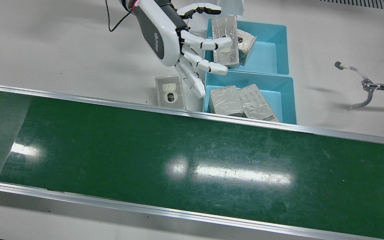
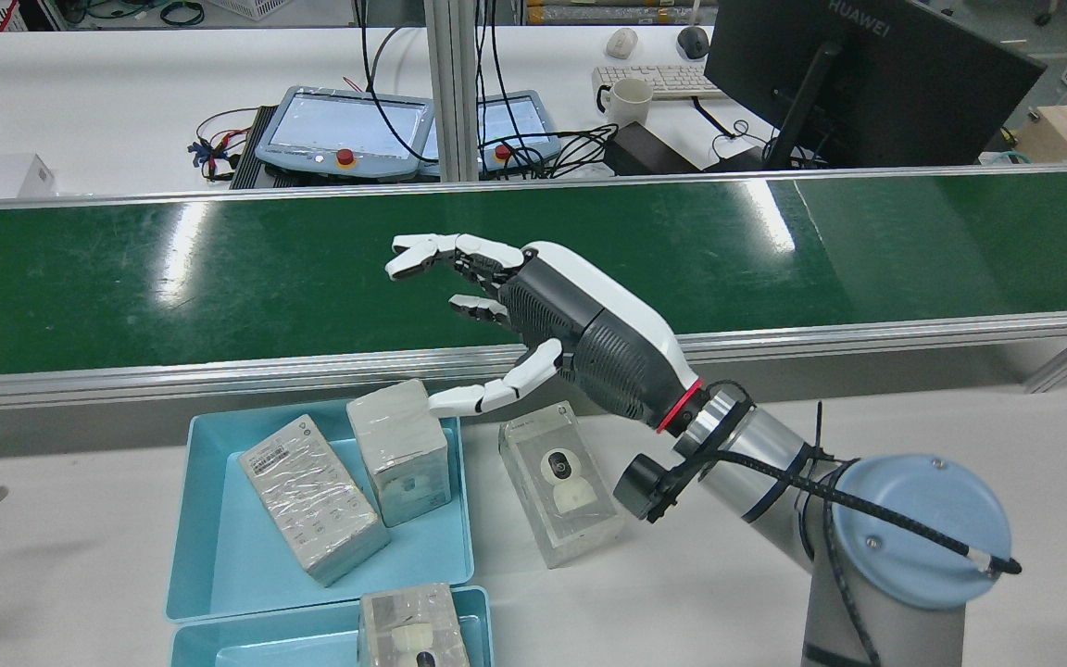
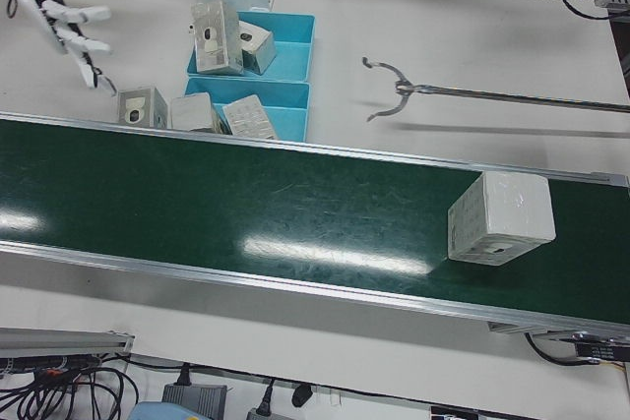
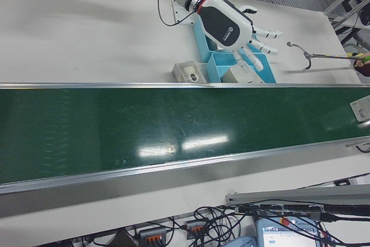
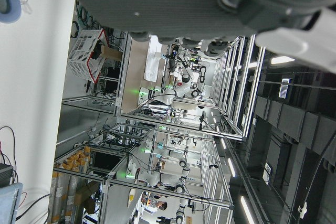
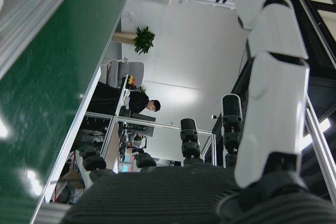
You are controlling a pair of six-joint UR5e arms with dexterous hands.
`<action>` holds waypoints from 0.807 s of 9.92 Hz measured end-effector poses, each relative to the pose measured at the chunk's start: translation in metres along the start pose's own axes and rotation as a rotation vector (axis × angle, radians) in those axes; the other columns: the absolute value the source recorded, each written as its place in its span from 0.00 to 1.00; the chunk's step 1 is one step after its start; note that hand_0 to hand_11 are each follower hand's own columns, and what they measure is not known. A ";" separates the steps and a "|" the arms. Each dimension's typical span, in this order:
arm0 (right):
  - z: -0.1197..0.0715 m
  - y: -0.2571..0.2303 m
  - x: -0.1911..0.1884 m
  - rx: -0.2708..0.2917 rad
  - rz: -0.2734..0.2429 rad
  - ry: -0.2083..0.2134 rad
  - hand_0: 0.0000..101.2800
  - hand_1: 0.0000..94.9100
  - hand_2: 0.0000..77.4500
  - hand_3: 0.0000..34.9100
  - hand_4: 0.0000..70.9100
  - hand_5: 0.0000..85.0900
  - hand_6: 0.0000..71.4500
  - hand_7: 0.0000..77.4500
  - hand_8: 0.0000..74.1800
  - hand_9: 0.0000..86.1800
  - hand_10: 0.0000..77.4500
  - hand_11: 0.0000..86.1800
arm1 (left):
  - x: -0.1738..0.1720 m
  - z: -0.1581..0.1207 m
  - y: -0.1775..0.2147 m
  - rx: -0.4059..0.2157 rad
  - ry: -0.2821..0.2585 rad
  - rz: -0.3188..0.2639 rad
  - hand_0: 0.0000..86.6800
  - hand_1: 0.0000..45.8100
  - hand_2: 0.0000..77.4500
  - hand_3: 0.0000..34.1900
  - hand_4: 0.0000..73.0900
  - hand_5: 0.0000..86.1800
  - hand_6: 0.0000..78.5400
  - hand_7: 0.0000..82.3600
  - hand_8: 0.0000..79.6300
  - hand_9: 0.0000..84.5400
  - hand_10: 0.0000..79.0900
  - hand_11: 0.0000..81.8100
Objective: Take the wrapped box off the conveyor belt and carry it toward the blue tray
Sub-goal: 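Raise the right hand up and away over the far side of the belt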
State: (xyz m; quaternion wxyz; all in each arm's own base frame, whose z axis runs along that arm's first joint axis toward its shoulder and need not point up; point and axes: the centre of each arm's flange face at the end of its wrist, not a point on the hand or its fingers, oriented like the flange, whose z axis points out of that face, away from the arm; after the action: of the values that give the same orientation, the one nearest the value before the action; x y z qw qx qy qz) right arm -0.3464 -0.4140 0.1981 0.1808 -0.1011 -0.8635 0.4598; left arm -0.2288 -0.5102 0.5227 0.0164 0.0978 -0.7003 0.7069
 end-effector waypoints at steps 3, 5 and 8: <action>-0.002 -0.089 -0.099 0.154 -0.057 -0.060 0.45 0.14 0.30 0.86 0.21 0.28 0.00 0.18 0.00 0.02 0.07 0.08 | 0.000 0.000 0.000 0.000 0.000 0.000 0.00 0.00 0.01 0.00 0.01 0.01 0.01 0.01 0.01 0.00 0.01 0.00; -0.012 -0.118 -0.137 0.209 -0.061 -0.098 0.45 0.14 0.30 0.86 0.18 0.26 0.00 0.16 0.00 0.02 0.06 0.08 | 0.000 0.000 0.000 0.000 0.000 0.000 0.00 0.00 0.01 0.00 0.01 0.01 0.01 0.01 0.01 0.00 0.00 0.00; -0.024 -0.133 -0.175 0.270 -0.081 -0.140 0.45 0.13 0.12 0.86 0.11 0.21 0.00 0.14 0.00 0.02 0.02 0.04 | 0.000 0.000 0.000 0.000 0.000 0.000 0.00 0.00 0.01 0.00 0.01 0.01 0.01 0.01 0.01 0.01 0.01 0.00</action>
State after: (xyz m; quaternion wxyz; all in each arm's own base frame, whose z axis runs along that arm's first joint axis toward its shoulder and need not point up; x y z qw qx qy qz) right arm -0.1776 -0.5295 0.2822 0.1506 -0.0084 -0.8076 0.5701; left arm -0.2288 -0.5102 0.5226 0.0163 0.0978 -0.7003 0.7069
